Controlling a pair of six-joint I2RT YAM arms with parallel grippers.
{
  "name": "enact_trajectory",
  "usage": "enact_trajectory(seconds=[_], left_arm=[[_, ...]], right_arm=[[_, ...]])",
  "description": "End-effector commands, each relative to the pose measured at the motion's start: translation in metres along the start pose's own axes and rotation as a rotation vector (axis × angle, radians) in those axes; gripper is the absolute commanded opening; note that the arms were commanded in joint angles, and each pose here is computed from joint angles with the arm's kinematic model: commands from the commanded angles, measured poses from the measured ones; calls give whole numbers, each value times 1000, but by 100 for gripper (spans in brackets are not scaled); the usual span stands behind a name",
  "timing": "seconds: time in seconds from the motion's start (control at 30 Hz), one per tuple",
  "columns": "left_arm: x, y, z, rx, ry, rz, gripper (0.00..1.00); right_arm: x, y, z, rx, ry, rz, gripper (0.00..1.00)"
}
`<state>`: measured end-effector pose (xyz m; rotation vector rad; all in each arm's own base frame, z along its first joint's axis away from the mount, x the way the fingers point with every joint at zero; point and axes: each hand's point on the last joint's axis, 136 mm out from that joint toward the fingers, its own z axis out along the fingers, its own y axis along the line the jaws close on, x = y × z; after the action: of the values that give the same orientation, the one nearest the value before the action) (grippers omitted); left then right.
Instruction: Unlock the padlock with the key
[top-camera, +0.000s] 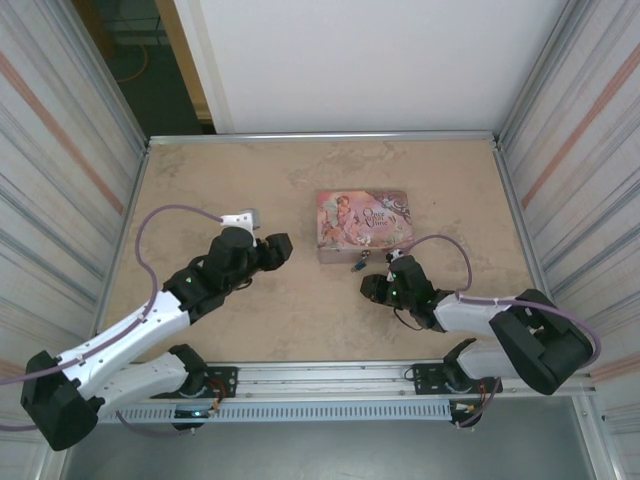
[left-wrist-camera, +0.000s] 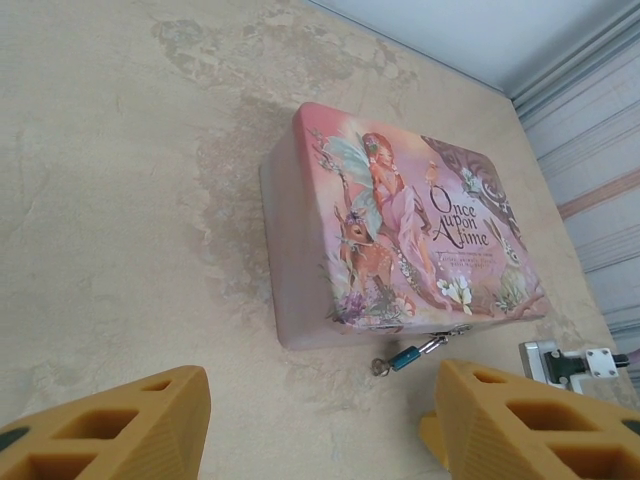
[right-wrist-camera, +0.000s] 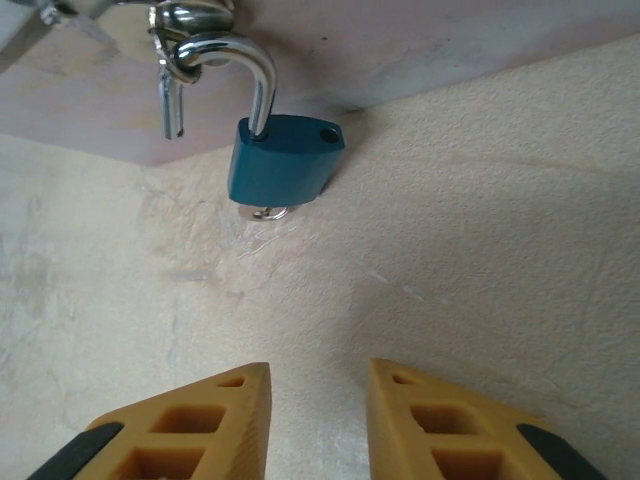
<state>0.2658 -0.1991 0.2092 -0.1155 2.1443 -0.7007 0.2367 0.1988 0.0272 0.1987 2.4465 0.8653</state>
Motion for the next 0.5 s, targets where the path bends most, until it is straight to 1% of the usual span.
enact_trajectory(seconds=[0.0, 0.13, 0.3, 0.47], left_arm=[[-10, 6, -8, -20, -37, -11, 62], [-10, 12, -9, -26, -35, -19, 64], [-9, 15, -6, -15, -16, -32, 69], [-7, 18, 3, 15, 34, -63, 73]], right_arm=[[-3, -6, -4, 44, -3, -17, 33], [-7, -4, -10, 58, -14, -42, 39], [-16, -2, -19, 66, -45, -60, 49], [-28, 0, -27, 57, -89, -51, 66]])
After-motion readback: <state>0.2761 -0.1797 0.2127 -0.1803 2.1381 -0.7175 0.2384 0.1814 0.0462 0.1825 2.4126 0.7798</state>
